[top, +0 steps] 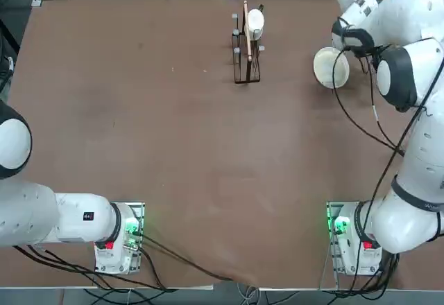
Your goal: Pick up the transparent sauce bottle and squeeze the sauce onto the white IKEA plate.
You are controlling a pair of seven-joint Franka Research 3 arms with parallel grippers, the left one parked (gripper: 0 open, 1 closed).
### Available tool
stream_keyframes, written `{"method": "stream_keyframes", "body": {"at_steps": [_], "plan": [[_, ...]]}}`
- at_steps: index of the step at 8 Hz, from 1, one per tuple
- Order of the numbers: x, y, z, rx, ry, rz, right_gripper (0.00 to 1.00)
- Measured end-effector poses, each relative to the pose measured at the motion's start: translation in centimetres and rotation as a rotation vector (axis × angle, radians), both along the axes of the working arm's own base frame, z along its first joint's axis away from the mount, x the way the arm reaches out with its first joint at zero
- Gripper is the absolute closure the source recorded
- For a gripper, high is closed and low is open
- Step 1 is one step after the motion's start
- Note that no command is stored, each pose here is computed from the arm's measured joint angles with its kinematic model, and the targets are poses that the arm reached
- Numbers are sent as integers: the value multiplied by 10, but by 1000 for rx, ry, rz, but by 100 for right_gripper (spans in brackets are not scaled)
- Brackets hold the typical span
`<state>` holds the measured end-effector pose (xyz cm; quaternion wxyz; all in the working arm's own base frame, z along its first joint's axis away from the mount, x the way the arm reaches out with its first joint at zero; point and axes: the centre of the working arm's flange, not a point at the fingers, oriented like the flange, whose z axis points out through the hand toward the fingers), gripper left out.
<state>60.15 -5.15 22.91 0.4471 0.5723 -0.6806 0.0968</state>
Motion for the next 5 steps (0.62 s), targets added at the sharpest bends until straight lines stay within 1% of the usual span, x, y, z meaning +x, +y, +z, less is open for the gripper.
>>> {"method": "stream_keyframes", "body": {"at_steps": [1, 2, 4, 5], "plan": [[12, 7, 13, 114, 30, 41, 0], [21, 15, 24, 205, 52, 85, 0], [39, 32, 47, 366, 72, 170, 0], [47, 42, 67, 482, 106, 222, 0]]}}
